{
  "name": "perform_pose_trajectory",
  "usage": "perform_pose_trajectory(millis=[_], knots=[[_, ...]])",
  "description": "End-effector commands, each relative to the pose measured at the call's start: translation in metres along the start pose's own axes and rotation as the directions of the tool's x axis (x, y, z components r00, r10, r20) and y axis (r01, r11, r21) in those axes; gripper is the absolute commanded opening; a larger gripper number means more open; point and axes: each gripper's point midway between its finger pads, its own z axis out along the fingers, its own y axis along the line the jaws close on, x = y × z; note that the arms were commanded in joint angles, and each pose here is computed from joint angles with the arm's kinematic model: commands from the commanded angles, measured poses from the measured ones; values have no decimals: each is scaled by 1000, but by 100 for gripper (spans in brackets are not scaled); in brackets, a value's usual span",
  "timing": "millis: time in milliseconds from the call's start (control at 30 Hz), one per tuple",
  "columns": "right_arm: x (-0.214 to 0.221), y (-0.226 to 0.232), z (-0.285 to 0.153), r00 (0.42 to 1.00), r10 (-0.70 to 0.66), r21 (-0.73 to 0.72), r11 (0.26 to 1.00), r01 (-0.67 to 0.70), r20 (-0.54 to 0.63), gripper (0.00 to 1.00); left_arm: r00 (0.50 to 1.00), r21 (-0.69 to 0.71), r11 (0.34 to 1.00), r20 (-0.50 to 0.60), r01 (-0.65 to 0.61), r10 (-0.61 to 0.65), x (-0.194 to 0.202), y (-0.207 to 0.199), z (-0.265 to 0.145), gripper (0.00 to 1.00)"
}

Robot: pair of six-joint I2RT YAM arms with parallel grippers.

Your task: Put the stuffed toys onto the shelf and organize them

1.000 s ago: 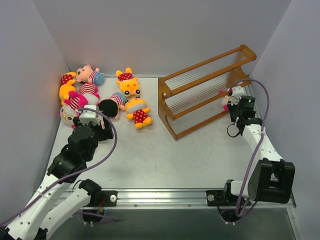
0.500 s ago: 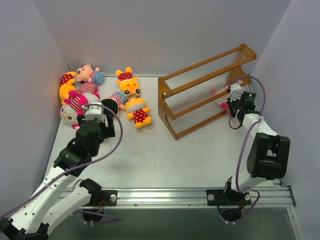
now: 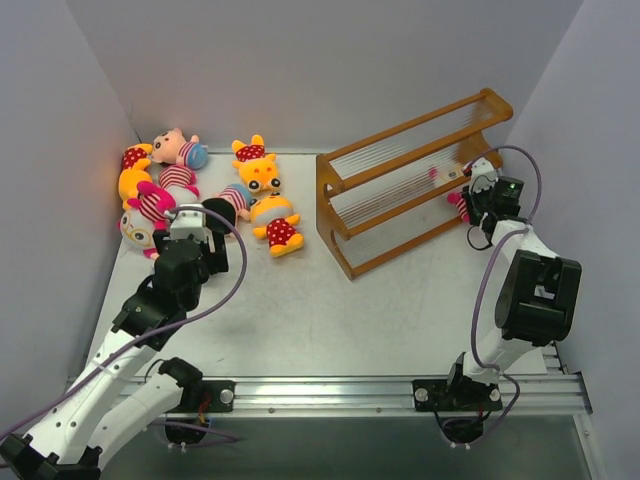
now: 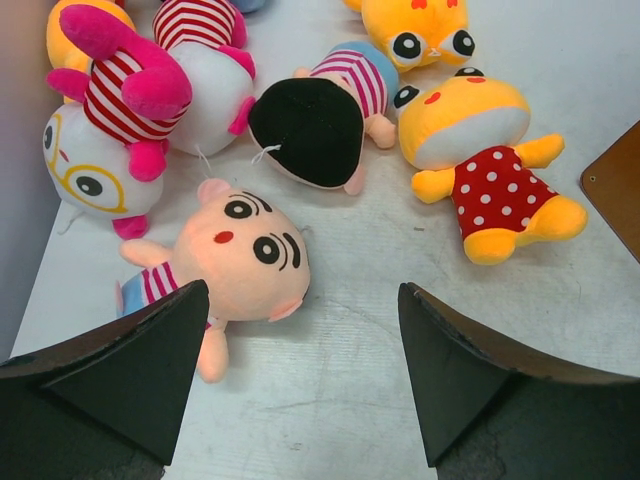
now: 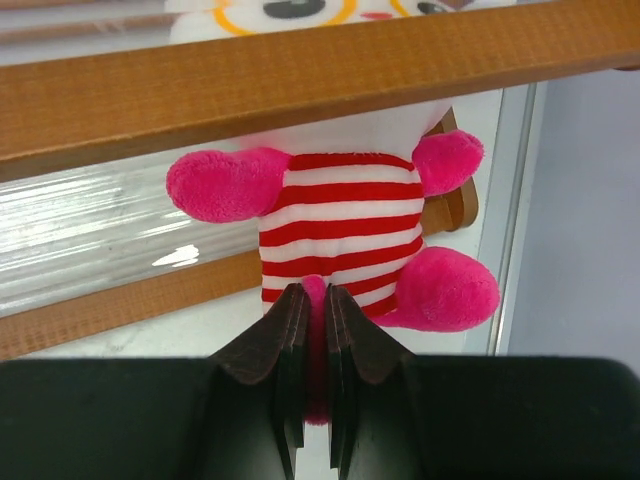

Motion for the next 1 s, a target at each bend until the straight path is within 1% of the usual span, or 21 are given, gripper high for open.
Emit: perform_pose_trajectory(millis=[0, 200, 467, 733, 967], knots=[[-36, -14, 6, 992, -40, 15, 999, 38, 119, 0, 998, -11, 1000, 55, 19, -18, -13, 2, 2, 85], [-35, -11, 15, 991, -37, -9, 999, 39, 131, 0, 999, -11, 1000, 44, 9, -8, -11, 1, 6, 85], [-44, -18, 21, 988, -58, 5, 998, 58, 146, 0, 999, -16, 1000, 35, 2, -1, -8, 1, 9, 85], [-35, -20, 32, 991, -97, -13, 995, 98, 94, 0, 999, -14, 1000, 32, -3, 3, -8, 1, 10, 84], [-22, -19, 39, 992, -121, -27, 992, 123, 44, 5, 1000, -9, 1000, 29, -7, 8, -7, 0, 11, 84]])
